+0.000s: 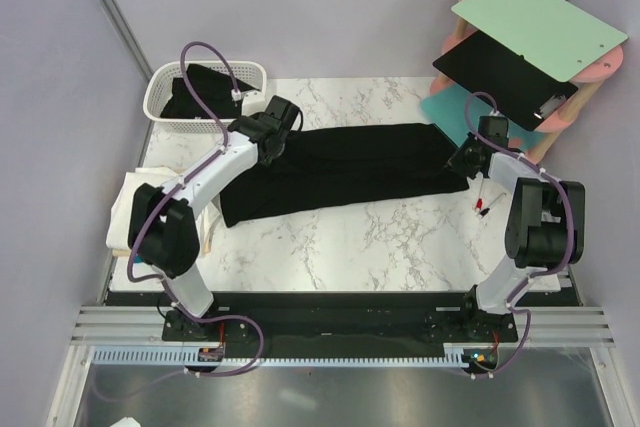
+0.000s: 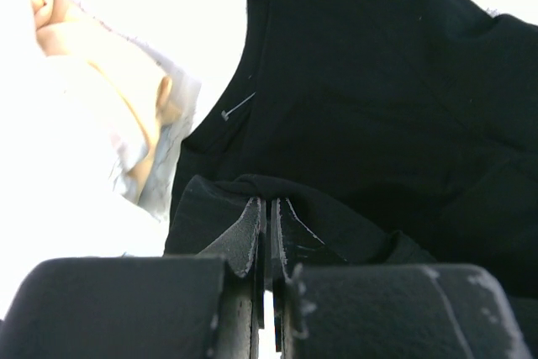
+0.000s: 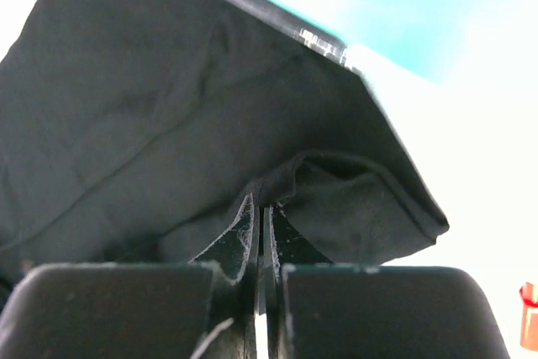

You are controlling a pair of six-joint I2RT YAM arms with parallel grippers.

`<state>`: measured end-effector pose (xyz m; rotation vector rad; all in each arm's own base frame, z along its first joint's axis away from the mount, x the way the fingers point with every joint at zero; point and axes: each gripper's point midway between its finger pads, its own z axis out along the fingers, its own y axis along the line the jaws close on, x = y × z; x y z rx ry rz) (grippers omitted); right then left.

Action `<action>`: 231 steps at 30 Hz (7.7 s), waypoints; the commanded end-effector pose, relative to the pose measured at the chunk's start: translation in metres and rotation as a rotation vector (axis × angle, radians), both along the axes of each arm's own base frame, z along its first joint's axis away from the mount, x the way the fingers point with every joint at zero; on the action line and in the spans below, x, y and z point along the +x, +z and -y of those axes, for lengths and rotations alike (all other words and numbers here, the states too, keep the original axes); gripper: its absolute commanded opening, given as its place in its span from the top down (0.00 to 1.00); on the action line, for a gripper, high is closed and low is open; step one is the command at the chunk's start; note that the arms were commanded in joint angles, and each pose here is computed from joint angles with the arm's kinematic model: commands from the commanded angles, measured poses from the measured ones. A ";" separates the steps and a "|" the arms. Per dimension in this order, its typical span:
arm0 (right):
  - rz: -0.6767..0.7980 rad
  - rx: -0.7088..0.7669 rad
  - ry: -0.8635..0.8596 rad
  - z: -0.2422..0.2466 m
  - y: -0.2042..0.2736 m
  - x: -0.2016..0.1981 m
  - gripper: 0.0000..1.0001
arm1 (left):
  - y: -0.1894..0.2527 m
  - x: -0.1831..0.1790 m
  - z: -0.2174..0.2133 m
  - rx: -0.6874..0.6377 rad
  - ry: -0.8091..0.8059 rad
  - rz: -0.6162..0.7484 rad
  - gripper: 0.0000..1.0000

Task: Fold and stack the t-shirts
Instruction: Fold the other side of the tshirt into a rectangle, then rotate the tshirt 90 degrees

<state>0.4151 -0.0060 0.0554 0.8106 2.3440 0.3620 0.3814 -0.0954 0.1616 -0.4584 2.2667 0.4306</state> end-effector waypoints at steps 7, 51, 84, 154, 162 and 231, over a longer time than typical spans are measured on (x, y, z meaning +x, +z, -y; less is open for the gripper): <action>0.023 -0.057 -0.031 0.011 0.002 0.033 0.97 | 0.000 0.049 0.003 0.050 -0.033 0.016 0.98; 0.178 -0.292 0.242 -0.066 0.028 0.021 1.00 | -0.077 0.012 0.000 -0.066 -0.057 -0.149 0.98; -0.246 -0.304 0.555 -0.118 -0.041 -0.140 1.00 | -0.156 0.022 0.022 -0.078 -0.099 -0.355 0.98; 0.283 0.085 0.803 -0.324 -0.020 0.161 1.00 | -0.089 -0.138 0.338 -0.943 -0.864 -0.195 0.98; 0.241 0.074 0.744 -0.301 -0.035 0.170 1.00 | -0.087 -0.132 0.349 -0.943 -0.875 -0.168 0.98; 0.254 0.004 0.516 -0.166 0.065 0.099 0.96 | -0.108 -0.195 0.239 -0.693 -0.756 -0.415 0.98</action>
